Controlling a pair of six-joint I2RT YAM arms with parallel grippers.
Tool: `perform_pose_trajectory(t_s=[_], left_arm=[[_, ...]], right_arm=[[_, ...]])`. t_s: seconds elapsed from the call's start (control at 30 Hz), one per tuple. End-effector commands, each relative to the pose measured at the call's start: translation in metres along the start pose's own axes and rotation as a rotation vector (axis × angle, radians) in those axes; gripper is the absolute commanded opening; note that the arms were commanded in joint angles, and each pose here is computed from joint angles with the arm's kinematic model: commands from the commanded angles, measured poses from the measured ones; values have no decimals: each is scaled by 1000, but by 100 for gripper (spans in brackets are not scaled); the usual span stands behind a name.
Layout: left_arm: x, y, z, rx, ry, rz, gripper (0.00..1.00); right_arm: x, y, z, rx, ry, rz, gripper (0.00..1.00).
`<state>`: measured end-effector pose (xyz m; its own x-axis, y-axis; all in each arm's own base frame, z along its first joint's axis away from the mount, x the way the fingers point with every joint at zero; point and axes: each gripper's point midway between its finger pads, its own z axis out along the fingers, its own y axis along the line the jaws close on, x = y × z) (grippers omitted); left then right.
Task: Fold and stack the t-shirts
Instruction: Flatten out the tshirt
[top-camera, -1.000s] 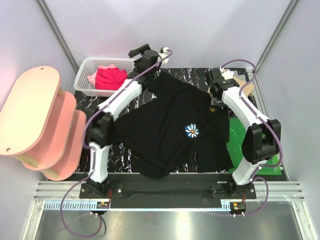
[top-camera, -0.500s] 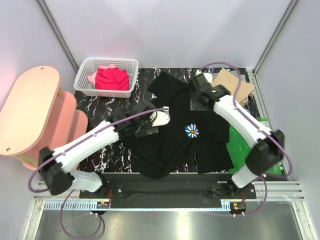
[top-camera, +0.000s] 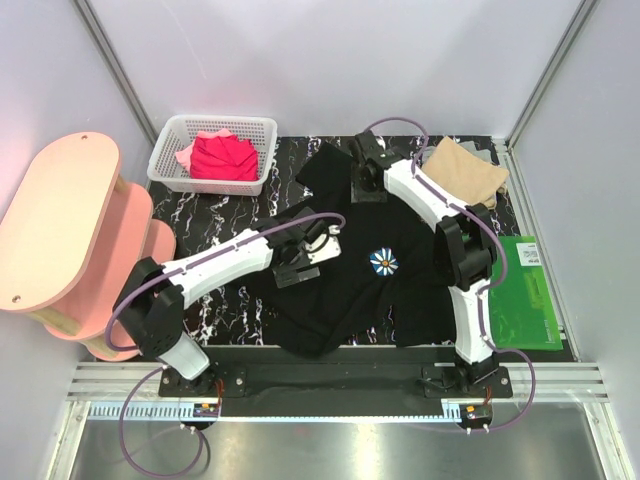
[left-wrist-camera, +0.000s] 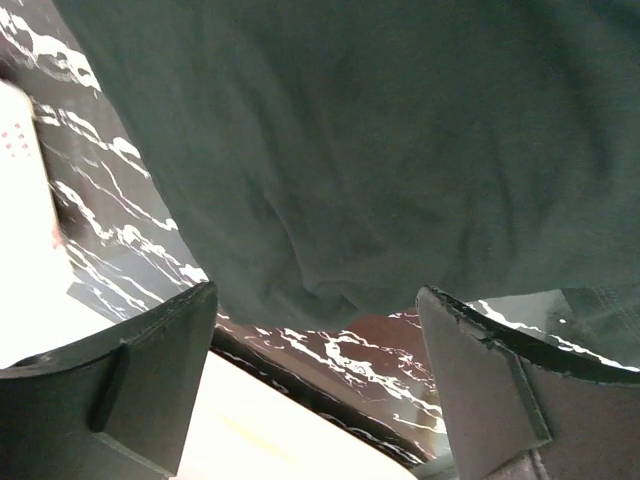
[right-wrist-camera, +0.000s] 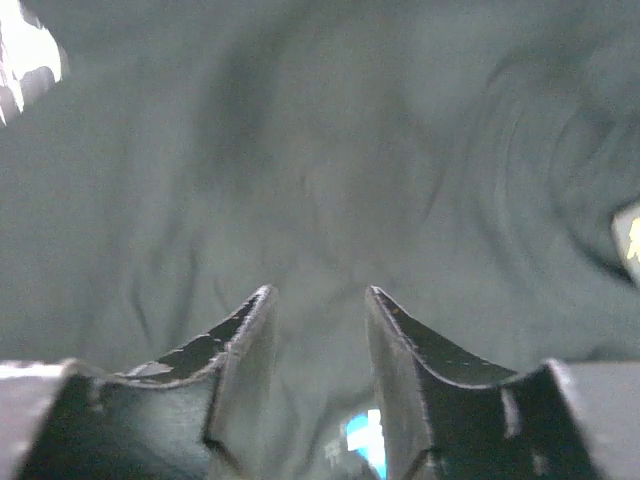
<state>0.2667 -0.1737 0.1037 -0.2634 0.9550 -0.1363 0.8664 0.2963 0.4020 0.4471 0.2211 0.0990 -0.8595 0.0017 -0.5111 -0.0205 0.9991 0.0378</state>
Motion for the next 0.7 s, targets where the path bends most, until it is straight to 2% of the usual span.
perform_pose_trajectory(t_s=[0.0, 0.2, 0.47, 0.67], left_arm=[[13, 6, 11, -17, 35, -98, 85], [27, 9, 32, -8, 118, -130, 82], [35, 0, 48, 52, 170, -121, 82], [45, 24, 64, 78, 195, -180, 82]], right_arm=[[-34, -25, 25, -5, -28, 78, 46], [-17, -60, 59, 56, 54, 110, 45], [10, -76, 76, 89, 131, 114, 46], [51, -87, 86, 123, 241, 117, 42]])
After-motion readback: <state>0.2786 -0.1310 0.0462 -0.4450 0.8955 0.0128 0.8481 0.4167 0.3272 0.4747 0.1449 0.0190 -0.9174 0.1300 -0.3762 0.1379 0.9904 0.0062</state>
